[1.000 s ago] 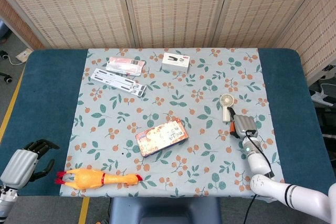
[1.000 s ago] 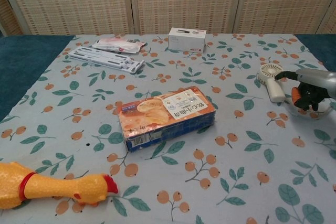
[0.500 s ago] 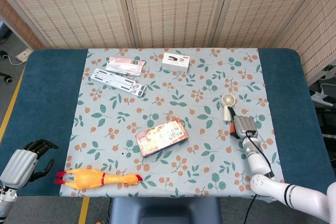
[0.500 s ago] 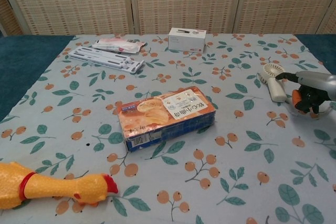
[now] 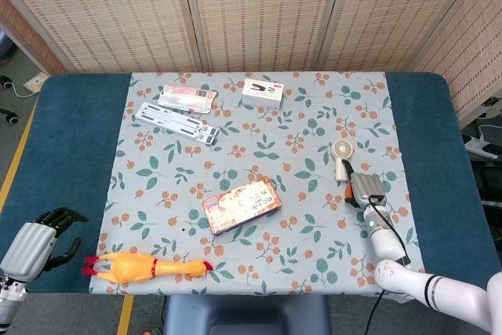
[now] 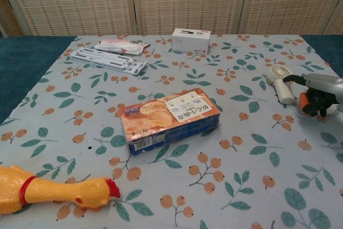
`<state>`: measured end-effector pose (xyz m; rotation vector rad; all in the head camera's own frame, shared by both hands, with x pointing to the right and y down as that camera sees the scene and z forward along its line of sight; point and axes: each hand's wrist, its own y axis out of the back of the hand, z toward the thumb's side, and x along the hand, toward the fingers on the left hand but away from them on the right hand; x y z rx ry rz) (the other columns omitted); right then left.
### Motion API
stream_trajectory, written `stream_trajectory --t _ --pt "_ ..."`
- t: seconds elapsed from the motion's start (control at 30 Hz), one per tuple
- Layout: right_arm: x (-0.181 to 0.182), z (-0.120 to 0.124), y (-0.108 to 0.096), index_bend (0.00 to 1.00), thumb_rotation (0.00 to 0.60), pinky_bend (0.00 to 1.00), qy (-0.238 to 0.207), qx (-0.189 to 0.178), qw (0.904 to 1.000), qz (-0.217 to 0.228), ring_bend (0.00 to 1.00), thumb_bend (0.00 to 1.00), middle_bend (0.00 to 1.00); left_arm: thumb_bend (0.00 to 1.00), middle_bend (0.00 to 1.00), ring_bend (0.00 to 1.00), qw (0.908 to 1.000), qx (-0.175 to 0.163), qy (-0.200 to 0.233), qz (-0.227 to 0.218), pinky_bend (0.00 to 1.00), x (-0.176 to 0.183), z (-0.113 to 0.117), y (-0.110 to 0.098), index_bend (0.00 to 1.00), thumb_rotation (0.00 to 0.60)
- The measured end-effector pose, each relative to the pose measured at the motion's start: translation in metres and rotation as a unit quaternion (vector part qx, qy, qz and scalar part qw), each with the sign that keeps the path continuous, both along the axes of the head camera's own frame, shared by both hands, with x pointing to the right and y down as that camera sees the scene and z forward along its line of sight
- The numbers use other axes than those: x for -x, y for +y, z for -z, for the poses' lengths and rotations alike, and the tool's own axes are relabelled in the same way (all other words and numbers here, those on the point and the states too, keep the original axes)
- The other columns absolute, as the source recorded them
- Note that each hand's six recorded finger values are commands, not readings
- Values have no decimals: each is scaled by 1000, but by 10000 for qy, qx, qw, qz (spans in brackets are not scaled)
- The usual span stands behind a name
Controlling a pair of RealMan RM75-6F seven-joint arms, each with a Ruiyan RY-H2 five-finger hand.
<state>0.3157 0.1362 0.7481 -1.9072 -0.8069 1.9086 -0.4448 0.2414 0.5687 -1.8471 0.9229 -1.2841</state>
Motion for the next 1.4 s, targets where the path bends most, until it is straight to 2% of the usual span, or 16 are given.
stream_trajectory --t 0.57,0.83,1.13,1.23,1.3,1.4 --pt "-8 -6 -1 29 600 560 9 34 9999 -126 544 950 802 451 351 258 10000 1 -2 8 369 1 0 1 352 600" --pt "-3 2 -3 29 600 560 -123 -95 9999 -69 544 950 801 450 351 258 10000 9 -6 -1 370 1 0 1 352 600" --pt "6 42 -4 32 600 560 -305 -814 9956 359 545 949 801 451 351 258 10000 12 -6 -18 370 0 0 2 351 600" --pt "1 59 2 107 600 560 -266 -1111 9922 490 522 933 801 451 351 258 10000 1 -5 -23 370 0 1 2 352 600" --pt "-6 71 8 148 600 560 -211 -1360 9887 594 462 846 795 451 351 258 10000 -7 -7 -29 370 0 1 2 352 600" --pt "-18 89 19 154 600 560 -94 -1824 9800 789 336 657 684 451 351 258 10000 -7 -32 -29 370 0 0 2 351 600"
